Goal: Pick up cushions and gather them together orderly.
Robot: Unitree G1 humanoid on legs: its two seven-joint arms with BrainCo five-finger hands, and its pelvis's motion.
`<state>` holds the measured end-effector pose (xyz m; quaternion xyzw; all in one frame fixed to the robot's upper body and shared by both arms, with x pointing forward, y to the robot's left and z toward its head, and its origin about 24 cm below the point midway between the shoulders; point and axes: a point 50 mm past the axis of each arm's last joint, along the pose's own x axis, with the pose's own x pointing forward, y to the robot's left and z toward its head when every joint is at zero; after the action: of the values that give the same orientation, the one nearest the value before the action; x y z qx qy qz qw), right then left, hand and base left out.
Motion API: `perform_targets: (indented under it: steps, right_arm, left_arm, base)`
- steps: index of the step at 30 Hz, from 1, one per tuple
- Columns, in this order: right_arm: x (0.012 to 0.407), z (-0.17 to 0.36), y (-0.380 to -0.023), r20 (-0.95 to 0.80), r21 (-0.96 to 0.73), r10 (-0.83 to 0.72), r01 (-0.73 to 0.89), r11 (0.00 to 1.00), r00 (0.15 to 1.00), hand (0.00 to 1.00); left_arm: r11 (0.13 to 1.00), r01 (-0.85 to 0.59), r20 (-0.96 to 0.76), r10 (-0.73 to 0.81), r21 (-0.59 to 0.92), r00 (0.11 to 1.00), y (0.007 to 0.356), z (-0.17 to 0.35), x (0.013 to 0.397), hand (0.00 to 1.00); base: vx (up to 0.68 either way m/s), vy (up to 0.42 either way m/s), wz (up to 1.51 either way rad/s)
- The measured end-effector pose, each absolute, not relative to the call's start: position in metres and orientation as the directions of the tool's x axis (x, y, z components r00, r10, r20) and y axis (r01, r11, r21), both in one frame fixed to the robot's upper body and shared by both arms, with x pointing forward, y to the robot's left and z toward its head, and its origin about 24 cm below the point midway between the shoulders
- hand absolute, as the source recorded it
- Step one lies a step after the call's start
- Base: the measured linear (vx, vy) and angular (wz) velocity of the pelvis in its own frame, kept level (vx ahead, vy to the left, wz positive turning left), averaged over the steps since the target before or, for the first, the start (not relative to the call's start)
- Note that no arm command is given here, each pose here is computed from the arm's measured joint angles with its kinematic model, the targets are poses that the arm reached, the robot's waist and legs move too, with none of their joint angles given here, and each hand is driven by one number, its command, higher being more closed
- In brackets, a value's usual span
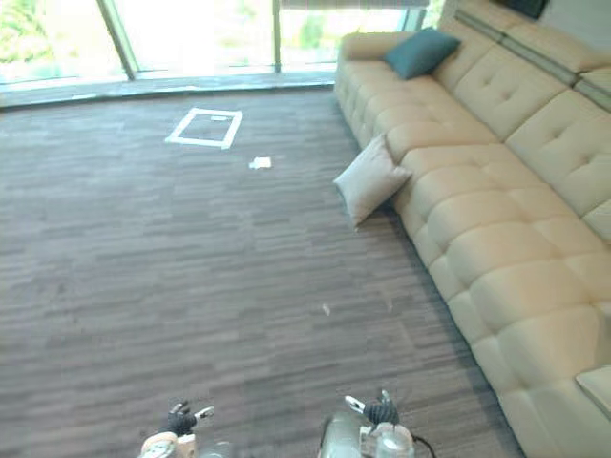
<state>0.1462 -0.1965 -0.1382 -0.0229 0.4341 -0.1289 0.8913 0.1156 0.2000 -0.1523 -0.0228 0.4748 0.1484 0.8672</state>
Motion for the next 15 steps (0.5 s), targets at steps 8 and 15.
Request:
perform_targets:
  steps: [8,15]
  right_arm:
    - [0.148,-0.131,-0.217,-0.742,-0.197,-0.301,0.235,0.952,0.598,0.0]
    - [0.133,-0.14,-0.196,-0.785,-0.158,-0.257,0.219,0.963,0.563,0.0]
  left_arm:
    - [0.943,-0.324,-0.85,0.225,0.068,0.476,0.187,-0.157,0.107,0.0]
    - [0.92,-0.39,-0.797,0.266,0.042,0.542,0.196,-0.146,0.118,0.0]
  base:
    - [0.62,-0.217,0.2]
    - [0.51,-0.129,-0.1]
